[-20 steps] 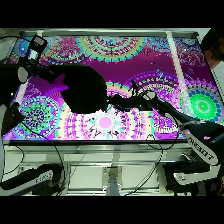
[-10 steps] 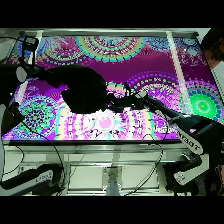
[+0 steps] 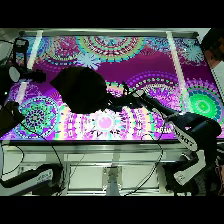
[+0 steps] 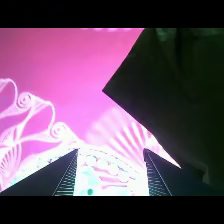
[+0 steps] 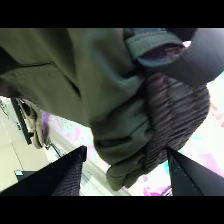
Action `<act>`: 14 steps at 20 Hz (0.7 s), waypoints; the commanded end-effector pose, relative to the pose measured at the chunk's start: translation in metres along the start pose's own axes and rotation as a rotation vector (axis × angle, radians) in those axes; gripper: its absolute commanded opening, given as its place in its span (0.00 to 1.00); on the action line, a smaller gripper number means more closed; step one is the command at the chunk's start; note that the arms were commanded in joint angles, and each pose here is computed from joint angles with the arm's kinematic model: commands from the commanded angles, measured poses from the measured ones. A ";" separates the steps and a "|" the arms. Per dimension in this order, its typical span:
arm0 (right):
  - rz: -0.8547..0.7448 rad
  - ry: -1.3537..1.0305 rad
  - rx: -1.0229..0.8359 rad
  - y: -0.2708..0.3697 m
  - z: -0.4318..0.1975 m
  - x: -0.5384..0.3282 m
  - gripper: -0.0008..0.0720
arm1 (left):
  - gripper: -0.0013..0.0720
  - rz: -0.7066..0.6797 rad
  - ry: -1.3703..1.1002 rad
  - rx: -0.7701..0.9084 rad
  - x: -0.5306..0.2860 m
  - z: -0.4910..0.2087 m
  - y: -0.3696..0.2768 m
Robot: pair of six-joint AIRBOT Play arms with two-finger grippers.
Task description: Fold the clothes and pants, and hang the long-sleeved shirts on hangers.
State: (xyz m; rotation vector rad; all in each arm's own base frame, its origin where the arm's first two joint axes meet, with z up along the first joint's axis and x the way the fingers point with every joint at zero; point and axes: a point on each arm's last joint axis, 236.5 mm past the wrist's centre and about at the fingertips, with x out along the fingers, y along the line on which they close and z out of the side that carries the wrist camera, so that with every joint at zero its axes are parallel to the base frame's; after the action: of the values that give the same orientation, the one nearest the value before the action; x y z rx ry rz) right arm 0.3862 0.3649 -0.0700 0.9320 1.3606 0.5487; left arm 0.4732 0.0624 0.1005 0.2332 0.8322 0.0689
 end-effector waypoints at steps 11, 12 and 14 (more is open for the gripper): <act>-0.113 -0.058 -0.129 -0.010 0.025 -0.043 0.03 | 0.12 -0.282 0.021 -0.092 -0.008 -0.002 -0.064; -0.165 -0.101 -0.166 -0.012 0.037 -0.065 0.03 | 0.12 -0.336 0.001 -0.103 -0.012 0.003 -0.076; -0.302 -0.182 -0.224 -0.025 0.058 -0.120 0.03 | 0.08 -0.476 -0.056 -0.116 -0.025 0.019 -0.105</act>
State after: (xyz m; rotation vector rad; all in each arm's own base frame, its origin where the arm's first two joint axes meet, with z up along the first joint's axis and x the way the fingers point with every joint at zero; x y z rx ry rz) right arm 0.4067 0.3054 -0.0408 0.7391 1.2736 0.4981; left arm 0.4648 -0.0019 0.0906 0.0118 0.8699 -0.1526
